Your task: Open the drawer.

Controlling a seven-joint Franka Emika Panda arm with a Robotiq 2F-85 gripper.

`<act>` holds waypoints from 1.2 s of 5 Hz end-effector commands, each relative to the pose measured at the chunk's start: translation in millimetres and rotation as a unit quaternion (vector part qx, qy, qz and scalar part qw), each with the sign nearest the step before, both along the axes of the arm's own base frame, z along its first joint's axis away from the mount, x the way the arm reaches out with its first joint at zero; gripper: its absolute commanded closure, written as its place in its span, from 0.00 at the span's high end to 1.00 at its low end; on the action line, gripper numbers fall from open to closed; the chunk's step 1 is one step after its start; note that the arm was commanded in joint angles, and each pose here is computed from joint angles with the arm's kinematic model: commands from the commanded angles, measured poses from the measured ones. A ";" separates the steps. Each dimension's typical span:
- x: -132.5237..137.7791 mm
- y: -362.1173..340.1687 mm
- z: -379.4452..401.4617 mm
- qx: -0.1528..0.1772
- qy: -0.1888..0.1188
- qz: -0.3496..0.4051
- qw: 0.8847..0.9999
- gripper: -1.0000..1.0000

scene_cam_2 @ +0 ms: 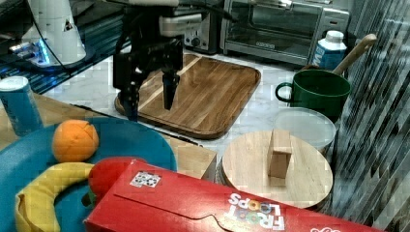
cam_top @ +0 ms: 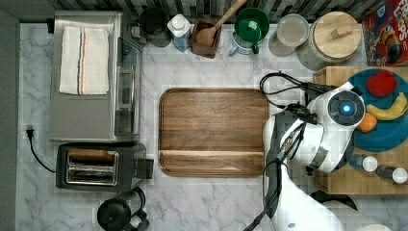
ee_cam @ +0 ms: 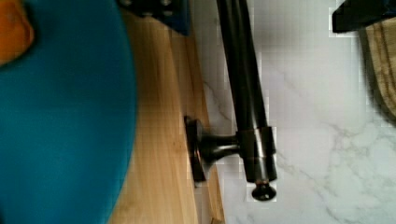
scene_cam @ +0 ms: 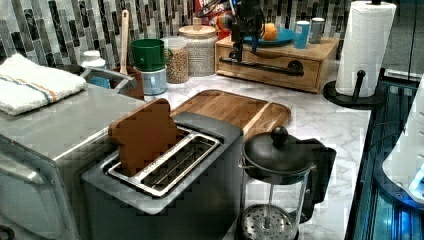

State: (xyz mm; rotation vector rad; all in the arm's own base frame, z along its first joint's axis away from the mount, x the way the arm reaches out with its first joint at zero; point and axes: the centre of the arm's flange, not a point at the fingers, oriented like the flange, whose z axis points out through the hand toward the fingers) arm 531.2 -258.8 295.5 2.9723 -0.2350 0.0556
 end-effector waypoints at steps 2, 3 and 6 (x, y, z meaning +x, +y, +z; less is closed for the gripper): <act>8.5 27.3 -11.8 0.013 -0.015 0.044 0.999 1.00; 16.4 25.1 -16.7 0.037 -0.005 0.081 0.996 1.00; 26.0 93.3 -27.8 0.078 0.000 0.142 0.987 1.00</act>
